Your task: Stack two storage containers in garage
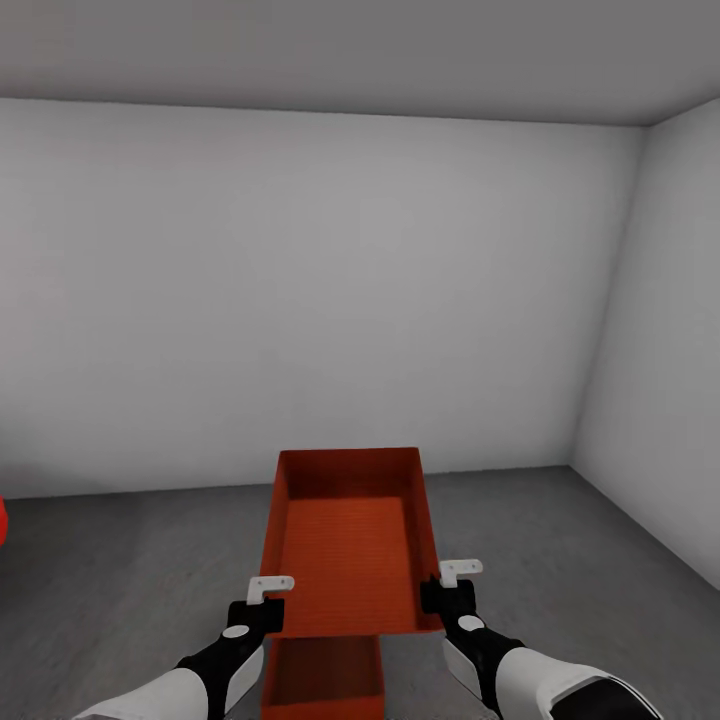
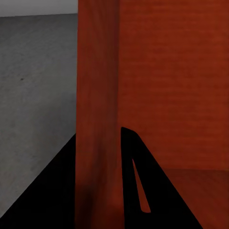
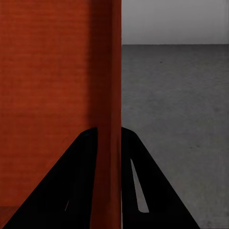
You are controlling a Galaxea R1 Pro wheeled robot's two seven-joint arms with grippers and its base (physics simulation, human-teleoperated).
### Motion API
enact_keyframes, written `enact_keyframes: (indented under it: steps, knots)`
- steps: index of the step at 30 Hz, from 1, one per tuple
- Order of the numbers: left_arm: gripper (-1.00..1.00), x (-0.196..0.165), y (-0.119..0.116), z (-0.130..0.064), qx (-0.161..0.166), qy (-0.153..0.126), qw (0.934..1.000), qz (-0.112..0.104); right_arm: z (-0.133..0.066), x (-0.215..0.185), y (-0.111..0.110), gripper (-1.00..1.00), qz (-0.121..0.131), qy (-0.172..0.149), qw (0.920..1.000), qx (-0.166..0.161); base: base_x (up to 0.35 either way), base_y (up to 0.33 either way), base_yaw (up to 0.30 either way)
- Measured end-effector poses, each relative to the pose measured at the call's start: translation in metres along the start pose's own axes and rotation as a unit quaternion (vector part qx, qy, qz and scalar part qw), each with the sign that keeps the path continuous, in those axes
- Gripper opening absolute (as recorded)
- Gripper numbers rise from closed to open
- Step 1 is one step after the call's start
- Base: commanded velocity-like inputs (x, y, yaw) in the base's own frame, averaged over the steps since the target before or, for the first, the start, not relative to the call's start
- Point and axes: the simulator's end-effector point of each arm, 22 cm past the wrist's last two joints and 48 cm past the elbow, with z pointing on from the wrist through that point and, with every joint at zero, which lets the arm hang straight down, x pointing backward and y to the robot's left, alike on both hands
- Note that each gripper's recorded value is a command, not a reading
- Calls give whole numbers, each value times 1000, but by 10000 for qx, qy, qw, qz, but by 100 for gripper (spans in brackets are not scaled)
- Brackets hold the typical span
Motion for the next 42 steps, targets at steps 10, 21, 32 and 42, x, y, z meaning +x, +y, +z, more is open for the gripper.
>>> enact_keyframes:
  steps: [10, 21, 32, 42]
  knots:
    - [-100, 8, 0, 3, -2, 82, 10000, 2, 3, 9, 0, -100, -5, 82, 10000, -6, 0, 0, 0]
    - [-100, 18, -1, 6, -13, 172, 9999, 10, 6, 19, 0, -100, -16, 174, 9998, -11, 0, 52, 0]
    - [-100, 27, -2, 9, -21, 264, 9996, 23, 8, 29, 0, -100, -18, 268, 9996, -13, 0, 110, 0]
    - [-100, 36, -2, 12, -22, 342, 9994, 30, 10, 37, 0, -100, -22, 347, 9994, -20, 54, 123, 0]
